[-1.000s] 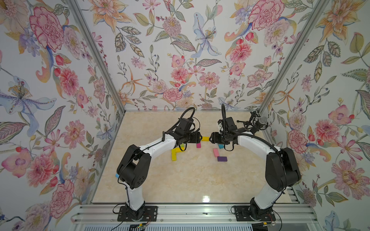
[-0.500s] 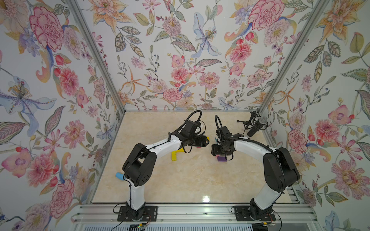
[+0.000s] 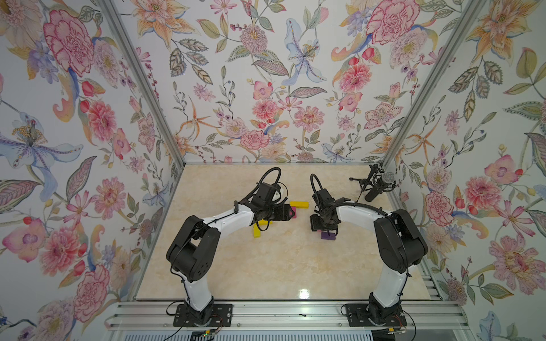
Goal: Assemble the letter p with building blocks
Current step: Adjust the building block at the center of the board.
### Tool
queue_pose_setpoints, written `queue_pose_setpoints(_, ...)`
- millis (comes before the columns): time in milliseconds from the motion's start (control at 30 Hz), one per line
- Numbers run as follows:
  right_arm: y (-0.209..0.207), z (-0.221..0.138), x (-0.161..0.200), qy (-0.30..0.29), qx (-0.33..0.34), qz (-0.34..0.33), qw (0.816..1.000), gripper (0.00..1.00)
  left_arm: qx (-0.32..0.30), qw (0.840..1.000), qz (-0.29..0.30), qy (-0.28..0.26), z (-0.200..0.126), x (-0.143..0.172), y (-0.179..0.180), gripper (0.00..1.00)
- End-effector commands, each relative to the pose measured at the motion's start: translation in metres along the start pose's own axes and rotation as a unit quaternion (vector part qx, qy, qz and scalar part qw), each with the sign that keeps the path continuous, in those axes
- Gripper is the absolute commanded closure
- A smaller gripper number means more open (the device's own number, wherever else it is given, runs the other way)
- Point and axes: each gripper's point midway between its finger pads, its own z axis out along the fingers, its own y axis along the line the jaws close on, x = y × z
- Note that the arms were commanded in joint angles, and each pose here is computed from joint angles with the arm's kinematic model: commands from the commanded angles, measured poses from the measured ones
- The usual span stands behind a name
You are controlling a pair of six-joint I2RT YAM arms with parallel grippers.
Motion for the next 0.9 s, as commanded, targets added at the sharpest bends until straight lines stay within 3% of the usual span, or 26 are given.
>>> queue_pose_setpoints(0, 0.003, 0.010, 0.001, 0.011, -0.002, 0.004, 1.000, 0.41, 0.000, 0.999, 0.005, -0.035, -0.022, -0.015, 0.002, 0.27)
queue_pose_setpoints(267, 0.003, 0.009, 0.005, 0.015, -0.004, 0.008, 1.000, 0.73, -0.009, 0.999, 0.003, -0.048, -0.038, -0.018, 0.012, 0.27)
queue_pose_setpoints(867, 0.024, 0.002, -0.040, -0.022, -0.024, 0.018, 0.999, 0.79, -0.013, 0.999, -0.003, -0.030, -0.028, -0.003, 0.028, 0.27)
